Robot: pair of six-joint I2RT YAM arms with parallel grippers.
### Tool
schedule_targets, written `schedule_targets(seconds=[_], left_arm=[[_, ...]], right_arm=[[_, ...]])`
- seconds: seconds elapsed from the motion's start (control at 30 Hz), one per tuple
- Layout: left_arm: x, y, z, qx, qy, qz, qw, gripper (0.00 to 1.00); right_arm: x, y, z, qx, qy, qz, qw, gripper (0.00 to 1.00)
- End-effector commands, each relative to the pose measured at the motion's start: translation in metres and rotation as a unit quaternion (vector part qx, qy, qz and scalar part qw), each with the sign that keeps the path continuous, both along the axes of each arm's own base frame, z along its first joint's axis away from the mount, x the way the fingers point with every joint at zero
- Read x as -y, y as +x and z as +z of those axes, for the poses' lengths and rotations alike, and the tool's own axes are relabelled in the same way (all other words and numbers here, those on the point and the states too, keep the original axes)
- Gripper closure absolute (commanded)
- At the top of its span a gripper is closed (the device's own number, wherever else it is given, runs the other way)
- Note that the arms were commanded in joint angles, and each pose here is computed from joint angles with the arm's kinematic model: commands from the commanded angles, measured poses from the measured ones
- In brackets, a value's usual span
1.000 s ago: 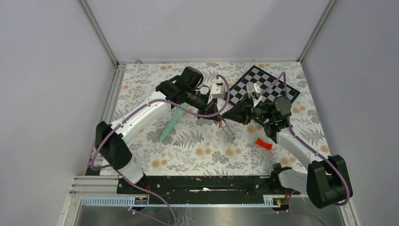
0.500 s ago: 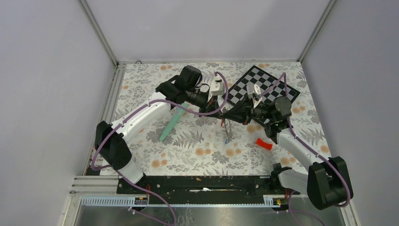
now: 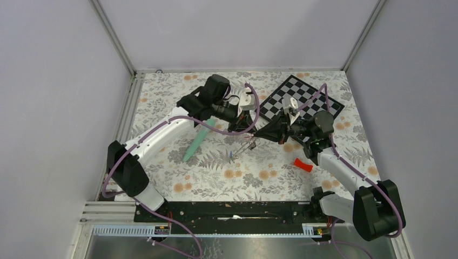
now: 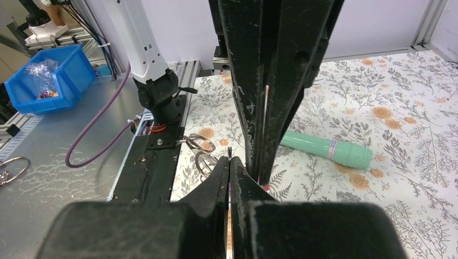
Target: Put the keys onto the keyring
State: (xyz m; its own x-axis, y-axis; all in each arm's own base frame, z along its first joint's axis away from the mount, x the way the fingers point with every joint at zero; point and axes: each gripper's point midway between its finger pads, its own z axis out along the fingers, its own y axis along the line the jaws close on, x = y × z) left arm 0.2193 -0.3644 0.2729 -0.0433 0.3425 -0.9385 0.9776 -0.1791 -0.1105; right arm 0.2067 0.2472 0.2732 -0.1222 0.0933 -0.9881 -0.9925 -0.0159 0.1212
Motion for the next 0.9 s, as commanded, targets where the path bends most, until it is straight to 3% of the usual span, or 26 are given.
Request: schedule_targets(seconds=[0.0, 0.17, 0.43, 0.53, 0.87], left_arm=[[-0.01, -0.005, 0.023, 0.055, -0.027, -0.004, 0.998, 1.0], [-0.02, -0.004, 0.019, 0.078, -0.01, 0.01, 0.997, 1.0], [-0.032, -0.003, 0.014, 0.117, 0.002, 0.021, 0.993, 0.65], [-0.031, -0.008, 0.005, 0.101, 0.0, 0.014, 0.995, 0.58], [-0.03, -0.014, -0.008, 0.068, -0.006, 0.02, 0.997, 0.55]], right_arm=[[0.0, -0.004, 0.013, 0.036, 0.01, 0.004, 0.999, 1.0], [0.002, -0.005, 0.014, 0.039, 0.009, 0.004, 0.999, 1.0], [0.004, -0.004, 0.014, 0.04, 0.005, 0.004, 0.999, 1.0], [0.005, -0.003, 0.014, 0.038, 0.005, 0.002, 0.999, 1.0], [0.007, 0.0, 0.014, 0.036, 0.005, -0.005, 0.999, 1.0]])
